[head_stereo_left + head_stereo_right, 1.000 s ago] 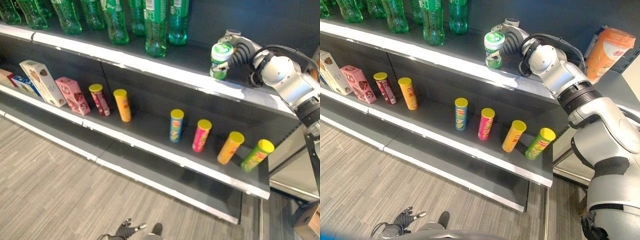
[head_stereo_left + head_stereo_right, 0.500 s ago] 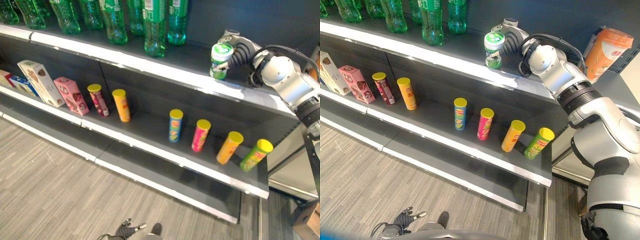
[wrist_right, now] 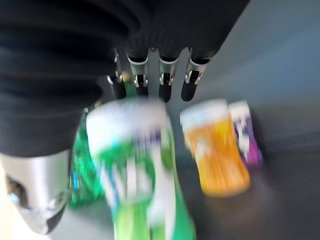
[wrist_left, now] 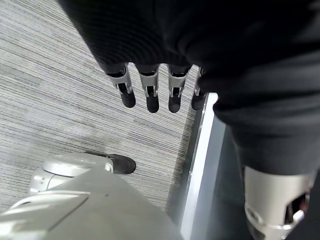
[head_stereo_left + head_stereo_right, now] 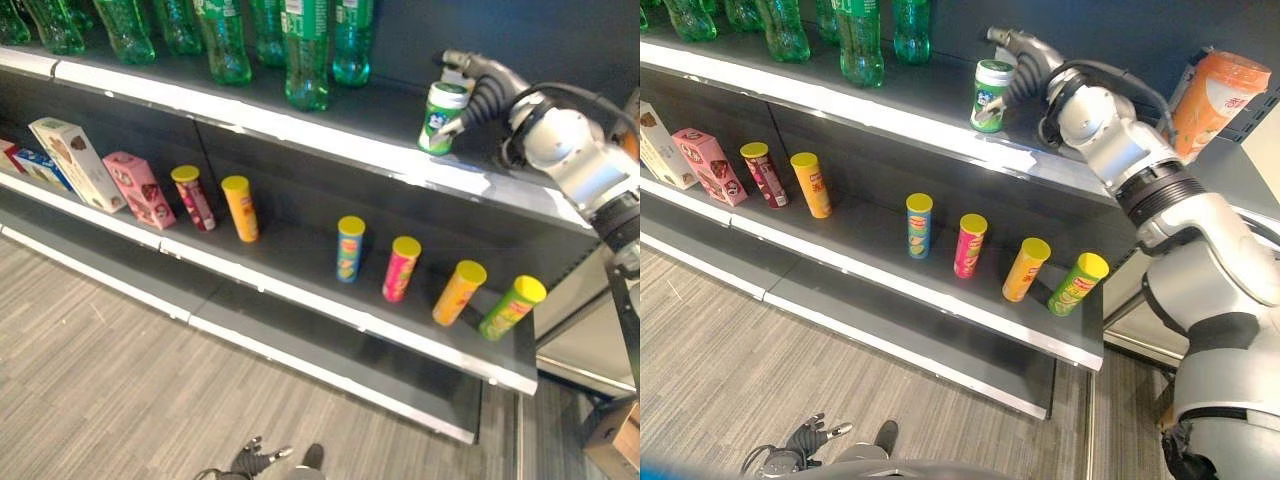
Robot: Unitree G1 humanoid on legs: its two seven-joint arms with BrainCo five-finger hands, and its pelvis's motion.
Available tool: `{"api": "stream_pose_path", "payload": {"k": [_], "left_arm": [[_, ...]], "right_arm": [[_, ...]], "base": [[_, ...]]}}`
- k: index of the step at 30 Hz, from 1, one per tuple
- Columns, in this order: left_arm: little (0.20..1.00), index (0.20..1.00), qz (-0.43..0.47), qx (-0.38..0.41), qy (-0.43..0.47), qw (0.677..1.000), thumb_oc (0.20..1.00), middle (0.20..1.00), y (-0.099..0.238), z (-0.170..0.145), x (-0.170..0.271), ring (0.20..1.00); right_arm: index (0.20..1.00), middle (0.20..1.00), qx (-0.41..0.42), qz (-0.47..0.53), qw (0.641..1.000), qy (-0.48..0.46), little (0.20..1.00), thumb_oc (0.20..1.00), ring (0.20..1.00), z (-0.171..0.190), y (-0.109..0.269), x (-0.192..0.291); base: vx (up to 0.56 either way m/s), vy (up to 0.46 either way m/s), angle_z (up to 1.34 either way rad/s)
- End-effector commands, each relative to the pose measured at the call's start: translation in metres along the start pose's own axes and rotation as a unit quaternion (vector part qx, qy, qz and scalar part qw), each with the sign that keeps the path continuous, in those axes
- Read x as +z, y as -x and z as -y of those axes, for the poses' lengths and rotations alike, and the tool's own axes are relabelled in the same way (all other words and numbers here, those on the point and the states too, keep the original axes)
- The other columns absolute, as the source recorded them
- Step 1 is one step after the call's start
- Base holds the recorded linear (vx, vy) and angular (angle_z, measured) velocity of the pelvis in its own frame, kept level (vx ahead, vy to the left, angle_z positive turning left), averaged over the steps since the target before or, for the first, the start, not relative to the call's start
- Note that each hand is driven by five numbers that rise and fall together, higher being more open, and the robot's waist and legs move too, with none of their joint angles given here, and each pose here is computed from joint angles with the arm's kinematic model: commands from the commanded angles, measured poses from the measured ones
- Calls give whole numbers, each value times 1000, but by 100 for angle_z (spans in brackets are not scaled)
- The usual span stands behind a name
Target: Put the goods on the table back onto the shelves and tidy them up.
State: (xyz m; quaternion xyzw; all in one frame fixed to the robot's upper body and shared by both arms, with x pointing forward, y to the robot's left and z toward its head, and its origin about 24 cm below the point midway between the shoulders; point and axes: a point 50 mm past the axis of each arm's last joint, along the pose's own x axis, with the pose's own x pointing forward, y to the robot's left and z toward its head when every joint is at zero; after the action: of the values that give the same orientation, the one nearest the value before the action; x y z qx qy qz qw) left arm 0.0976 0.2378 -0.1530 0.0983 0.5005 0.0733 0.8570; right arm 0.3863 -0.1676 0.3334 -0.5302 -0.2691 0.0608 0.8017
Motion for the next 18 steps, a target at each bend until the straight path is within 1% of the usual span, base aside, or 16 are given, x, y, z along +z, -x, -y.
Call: {"api": "stream_pose_path", "payload": {"k": [1,3,4,5,7,9,10,13,16,18], "left_arm": [[1000,1000,25,36,-22,999,1000,1000,-4,-22,17,1000],[1000,1000,19,40,-19,999,1000,1000,-3,-21,13,1000],[1000,1000,19,42,-20,999,1000,1000,-3,-22,12,1000],[1000,1000,10,46,-13,999,1000,1000,-2,-22,8,1000],[1000,1000,3,47,-13,999,1000,1000,-1,-21,3,1000],[1000,1000,2,50,-17,999,1000,1000,-1,-22,3,1000],[1000,1000,2,52,-18,998,1000,1000,-1,-23,3,1000],[1000,1000,4,48,-28,998,1000,1000,-1,-21,4,1000],[1000,1000,4,45,-39,998,1000,1000,-1,-23,4,1000],[1000,1000,-1,49,-48,998,1000,1000,0,-28,1,1000]], "right_arm": [[1000,1000,-133,98,985,56,1000,1000,1000,70,1,49],[1000,1000,-169,147,973,62,1000,1000,1000,77,15,64],[1000,1000,-169,146,973,61,1000,1000,1000,76,16,62],[1000,1000,-185,196,961,61,1000,1000,1000,76,36,75],[1000,1000,-190,248,949,50,1000,1000,1000,69,54,89],[1000,1000,-174,269,947,33,1000,1000,1000,54,65,91],[1000,1000,-152,277,949,20,1000,1000,1000,38,72,91],[1000,1000,-116,276,954,-4,1000,1000,1000,13,84,85],[1000,1000,-86,287,953,-35,1000,1000,1000,-4,94,87],[1000,1000,-70,293,952,-63,1000,1000,1000,-13,101,87]], "base": [[-9,87,-4],[-12,76,-27],[-11,87,-61],[-4,97,-64],[-7,124,-27],[-67,162,-64],[-50,211,-106],[-46,204,-72],[-33,181,-36],[-53,178,-111]]}}
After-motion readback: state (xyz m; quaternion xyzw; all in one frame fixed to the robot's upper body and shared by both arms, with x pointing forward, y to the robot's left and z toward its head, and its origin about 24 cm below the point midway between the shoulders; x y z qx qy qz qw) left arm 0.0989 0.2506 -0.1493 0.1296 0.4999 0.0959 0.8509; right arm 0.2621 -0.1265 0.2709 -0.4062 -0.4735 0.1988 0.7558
